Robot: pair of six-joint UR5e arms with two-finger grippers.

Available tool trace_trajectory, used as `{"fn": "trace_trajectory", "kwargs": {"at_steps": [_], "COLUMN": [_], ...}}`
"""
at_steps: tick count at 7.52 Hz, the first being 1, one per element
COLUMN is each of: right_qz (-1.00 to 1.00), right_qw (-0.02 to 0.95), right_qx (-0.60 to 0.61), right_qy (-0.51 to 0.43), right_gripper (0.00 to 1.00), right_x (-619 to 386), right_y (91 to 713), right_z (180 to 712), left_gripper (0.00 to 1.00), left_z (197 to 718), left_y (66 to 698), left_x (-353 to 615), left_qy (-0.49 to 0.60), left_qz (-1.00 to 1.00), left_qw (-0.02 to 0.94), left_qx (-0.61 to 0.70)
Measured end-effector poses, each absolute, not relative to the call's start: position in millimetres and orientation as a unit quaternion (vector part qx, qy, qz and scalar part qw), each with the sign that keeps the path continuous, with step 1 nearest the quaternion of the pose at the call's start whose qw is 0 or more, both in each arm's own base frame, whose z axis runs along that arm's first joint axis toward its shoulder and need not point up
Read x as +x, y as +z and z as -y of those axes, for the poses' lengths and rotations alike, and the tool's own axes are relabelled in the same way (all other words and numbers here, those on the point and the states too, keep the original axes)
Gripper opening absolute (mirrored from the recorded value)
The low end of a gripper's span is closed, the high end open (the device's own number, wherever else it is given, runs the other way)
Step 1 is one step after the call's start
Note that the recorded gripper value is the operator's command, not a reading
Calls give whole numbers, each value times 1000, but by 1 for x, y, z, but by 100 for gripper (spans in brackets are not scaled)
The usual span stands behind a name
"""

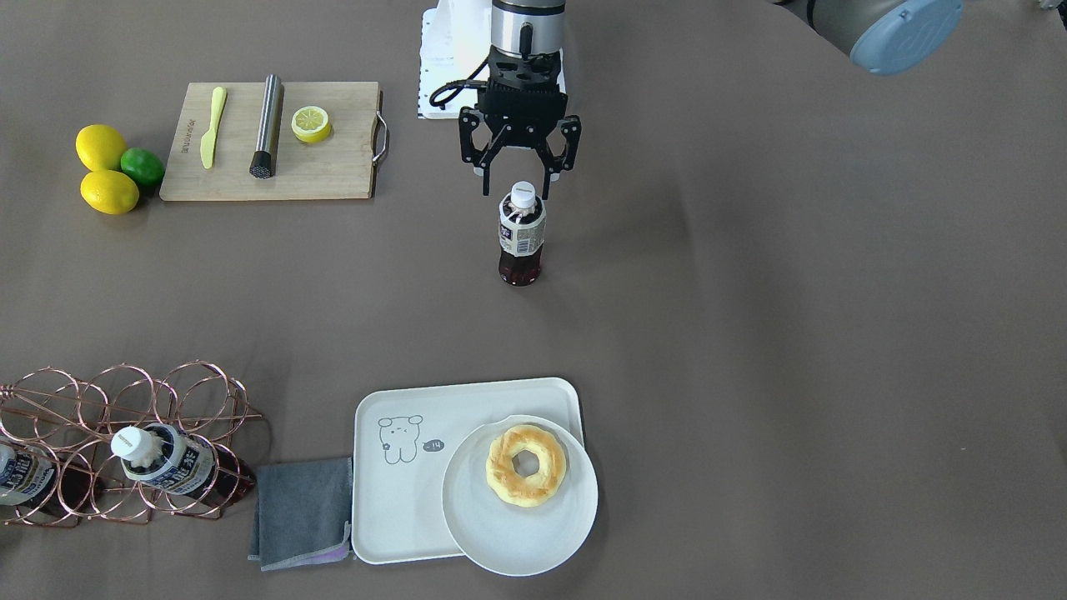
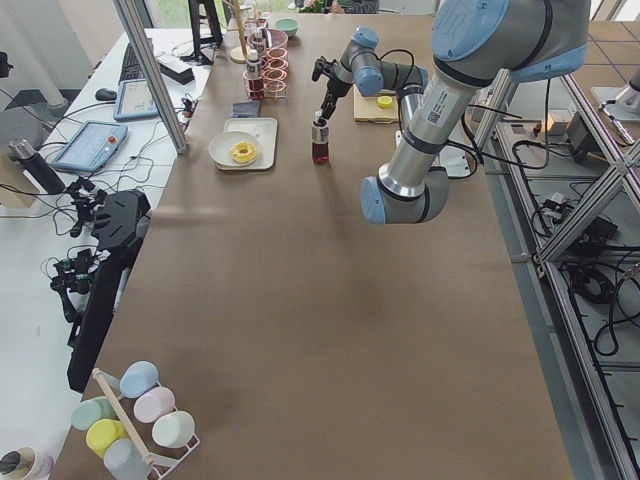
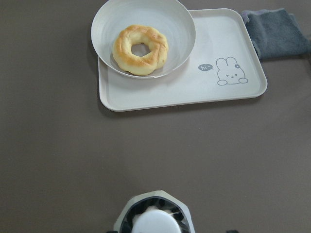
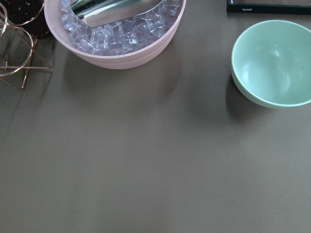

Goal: Place tea on tray
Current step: 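Grasp the tea bottle with the left gripper, then lift the tea bottle with the left gripper and carry it over the tray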

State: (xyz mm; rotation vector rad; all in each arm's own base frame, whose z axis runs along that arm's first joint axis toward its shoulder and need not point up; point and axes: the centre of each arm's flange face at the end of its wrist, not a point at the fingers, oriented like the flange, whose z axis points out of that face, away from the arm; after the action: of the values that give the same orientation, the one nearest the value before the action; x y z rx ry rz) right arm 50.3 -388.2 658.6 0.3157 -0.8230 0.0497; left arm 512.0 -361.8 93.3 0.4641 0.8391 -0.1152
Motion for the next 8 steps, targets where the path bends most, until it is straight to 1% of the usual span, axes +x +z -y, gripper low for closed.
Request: {"fn": "trace_trajectory", "kwargs": {"at_steps": [3,4,5,6,7,8], "right_qz": [398,399,398,398,398,399], "right_qw": [904,904,904,904,903,903], "right_qx": [154,155,156,157,157,157], "right_qy": [24,23,23,23,23,23], "right_gripper": [100,100,100,100,100,100], "right_x": [50,50,50,50,51,51], "right_y": [657,656,655,655,655,654], "right_z": [390,391,391,392,392,392], "left_gripper": [66,61,50,33,0,0], "left_z": [366,366,366,366,368,370], "left_y": [93,93,93,93,93,93], "left_x": [508,508,508,508,507,505], "left_qy": [-61,-61,-62,-62,-63,-65], "left_qz": [-402,-402,-402,-401,-401,-401], "left_qw": [885,884,884,885,884,884], "left_qx": [228,229,229,229,230,231]}}
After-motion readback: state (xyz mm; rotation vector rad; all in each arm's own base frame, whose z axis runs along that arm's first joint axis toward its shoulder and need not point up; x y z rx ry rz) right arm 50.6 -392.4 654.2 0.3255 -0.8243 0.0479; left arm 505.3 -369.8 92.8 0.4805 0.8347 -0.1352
